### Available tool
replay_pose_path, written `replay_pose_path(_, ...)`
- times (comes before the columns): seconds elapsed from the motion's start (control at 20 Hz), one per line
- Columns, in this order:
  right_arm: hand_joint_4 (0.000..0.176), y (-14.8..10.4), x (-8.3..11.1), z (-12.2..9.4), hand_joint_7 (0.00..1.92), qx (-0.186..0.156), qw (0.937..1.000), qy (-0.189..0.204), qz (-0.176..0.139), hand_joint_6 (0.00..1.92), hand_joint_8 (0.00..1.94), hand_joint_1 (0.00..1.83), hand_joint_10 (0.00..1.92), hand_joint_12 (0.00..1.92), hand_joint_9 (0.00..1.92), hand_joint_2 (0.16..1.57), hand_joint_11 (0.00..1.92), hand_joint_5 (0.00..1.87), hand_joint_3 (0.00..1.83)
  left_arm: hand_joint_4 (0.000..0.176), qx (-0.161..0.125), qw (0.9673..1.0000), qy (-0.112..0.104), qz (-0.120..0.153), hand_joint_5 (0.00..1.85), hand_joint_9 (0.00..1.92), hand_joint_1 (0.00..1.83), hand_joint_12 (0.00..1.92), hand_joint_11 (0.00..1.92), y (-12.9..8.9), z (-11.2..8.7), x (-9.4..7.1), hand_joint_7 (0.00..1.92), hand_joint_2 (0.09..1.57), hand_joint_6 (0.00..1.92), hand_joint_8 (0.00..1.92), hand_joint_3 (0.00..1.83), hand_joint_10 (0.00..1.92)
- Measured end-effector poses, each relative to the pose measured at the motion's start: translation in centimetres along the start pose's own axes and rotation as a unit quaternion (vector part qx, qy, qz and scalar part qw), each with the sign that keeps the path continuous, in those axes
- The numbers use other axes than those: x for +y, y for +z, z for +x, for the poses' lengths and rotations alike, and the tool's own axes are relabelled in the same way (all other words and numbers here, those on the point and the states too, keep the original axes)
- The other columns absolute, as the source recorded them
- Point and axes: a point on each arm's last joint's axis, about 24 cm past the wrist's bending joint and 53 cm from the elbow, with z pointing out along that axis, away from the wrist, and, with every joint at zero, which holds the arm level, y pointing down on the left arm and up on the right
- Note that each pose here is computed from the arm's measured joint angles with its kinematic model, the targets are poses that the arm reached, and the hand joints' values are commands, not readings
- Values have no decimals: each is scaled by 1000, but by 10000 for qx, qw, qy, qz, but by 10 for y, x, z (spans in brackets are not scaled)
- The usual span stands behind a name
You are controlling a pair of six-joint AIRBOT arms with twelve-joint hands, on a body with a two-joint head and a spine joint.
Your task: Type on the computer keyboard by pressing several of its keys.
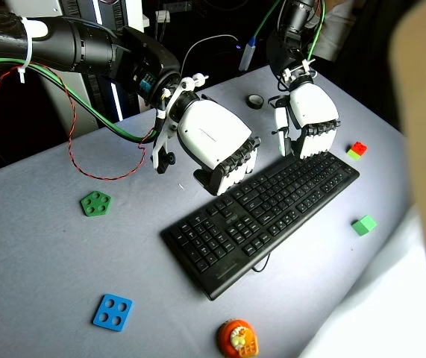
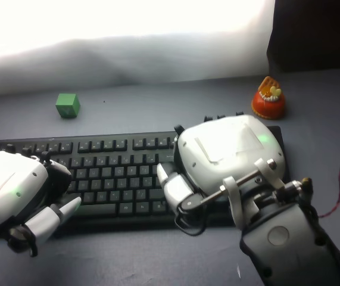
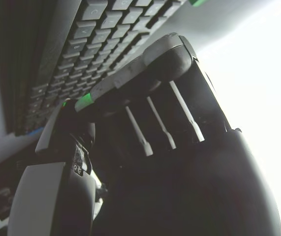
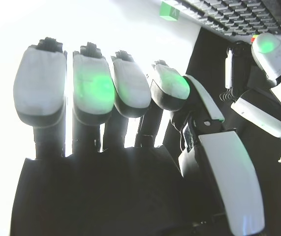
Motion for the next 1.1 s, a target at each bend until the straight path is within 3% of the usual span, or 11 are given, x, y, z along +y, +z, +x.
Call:
replay_pose_path(0.05,0,1,3,-2,536,-28,10000,18,-14,441,190,1,474,1492,399,1085,16,381,215,36,14,10000,5,-6,114,135,119,999,0,0,1,0,205,1185,273,108,236,330)
replay_pose_path(0.1,0,3,5,0,598,-27,10000,32,-27,304,38,0,354,1525,448,1172,0,440,49,35,51,10000,-13,-41,196,205,134,1025,0,0,2,2,255,1274,130,18,50,183)
replay_pose_path(0.15,0,3,6,4,603,45,10000,71,-4,252,7,0,311,1533,463,1187,0,455,13,35,55,10000,-4,-10,212,217,114,1023,0,0,2,0,250,1297,76,1,13,124)
replay_pose_path(0.25,0,4,7,7,611,136,9998,137,50,244,8,0,303,1518,468,1190,0,461,11,41,29,10000,24,30,216,227,113,1007,0,1,1,-1,252,1299,67,3,9,116)
replay_pose_path(0.4,0,9,1,14,602,211,9994,193,199,240,3,0,297,1514,465,1195,0,466,11,35,81,10000,-16,-27,236,251,146,1031,0,0,3,2,260,1292,45,1,1,86)
replay_pose_path(0.6,0,24,2,29,599,383,9984,278,305,223,5,0,288,1497,478,1194,0,470,7,34,161,9998,90,-118,221,238,130,998,0,-7,3,13,244,1303,28,2,5,66)
replay_pose_path(0.75,0,36,3,36,666,397,9984,263,314,227,23,0,305,1579,530,1200,0,526,5,23,337,9990,174,-220,290,291,114,1072,0,-15,12,23,313,1300,40,16,1,68)
replay_pose_path(0.95,0,44,11,51,832,387,9991,106,124,202,45,8,843,1711,474,1213,43,614,0,0,481,9983,180,-259,426,357,149,1147,0,-21,23,26,449,1296,75,36,0,89)
replay_pose_path(1.05,0,49,13,63,859,420,9991,44,80,195,57,9,945,1734,460,1214,41,633,1,0,478,9984,173,-258,517,389,183,1203,0,-21,24,27,507,1288,105,46,0,107)
replay_pose_path(1.1,0,53,13,69,894,450,9989,46,108,223,89,21,1078,1772,419,1216,46,734,0,0,441,9986,181,-227,703,424,185,1268,0,-21,23,25,595,1288,176,69,0,134)
